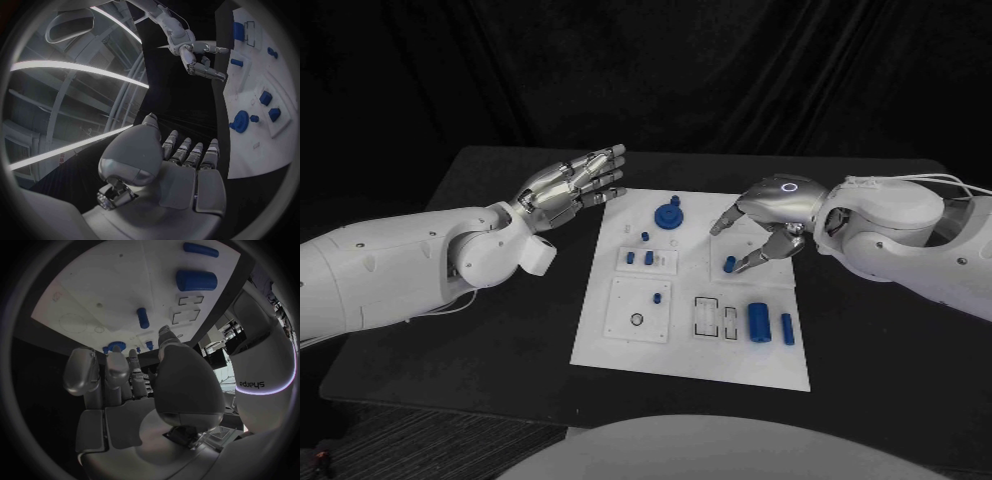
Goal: Assemble the parts on the task board
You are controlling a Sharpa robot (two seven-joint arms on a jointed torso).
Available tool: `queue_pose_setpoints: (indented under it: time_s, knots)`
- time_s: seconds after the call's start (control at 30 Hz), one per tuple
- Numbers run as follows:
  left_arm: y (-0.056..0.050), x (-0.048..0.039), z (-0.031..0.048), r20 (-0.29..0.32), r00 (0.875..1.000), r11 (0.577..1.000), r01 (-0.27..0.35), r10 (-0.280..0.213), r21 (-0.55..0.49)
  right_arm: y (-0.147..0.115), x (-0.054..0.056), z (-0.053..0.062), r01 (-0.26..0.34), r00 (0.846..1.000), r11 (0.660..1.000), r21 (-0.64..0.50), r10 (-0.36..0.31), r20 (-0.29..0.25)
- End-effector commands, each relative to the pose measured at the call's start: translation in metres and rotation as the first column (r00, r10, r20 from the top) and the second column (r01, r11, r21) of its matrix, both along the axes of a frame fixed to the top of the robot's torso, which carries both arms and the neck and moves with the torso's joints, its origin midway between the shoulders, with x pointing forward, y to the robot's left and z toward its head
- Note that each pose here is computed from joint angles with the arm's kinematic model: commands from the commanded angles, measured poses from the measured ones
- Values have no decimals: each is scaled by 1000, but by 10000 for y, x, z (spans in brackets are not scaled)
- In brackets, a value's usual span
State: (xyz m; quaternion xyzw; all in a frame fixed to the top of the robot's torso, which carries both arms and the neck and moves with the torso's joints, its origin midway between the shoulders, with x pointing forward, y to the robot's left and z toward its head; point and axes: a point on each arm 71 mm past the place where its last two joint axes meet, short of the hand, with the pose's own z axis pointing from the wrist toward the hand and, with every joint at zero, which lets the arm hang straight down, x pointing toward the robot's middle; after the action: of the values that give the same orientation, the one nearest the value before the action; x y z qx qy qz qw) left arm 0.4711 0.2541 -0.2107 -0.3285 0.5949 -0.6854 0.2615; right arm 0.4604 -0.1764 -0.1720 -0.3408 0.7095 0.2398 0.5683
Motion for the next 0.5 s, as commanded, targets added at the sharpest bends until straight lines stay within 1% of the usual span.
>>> queue_pose_setpoints:
  time_s: [0.03,0.2,0.5]
  knots:
    - [16,-1,32,47,999,999,-21,23,-32,-43,7,-74,35,998,999,-23,-36,-43]
    - [29,-6,44,59,998,999,-29,31,-39,-48,0,-145,28,998,999,-24,-29,-59]
    - [73,-12,46,60,997,999,-36,39,-39,-37,-5,-273,19,996,999,-34,-22,-91]
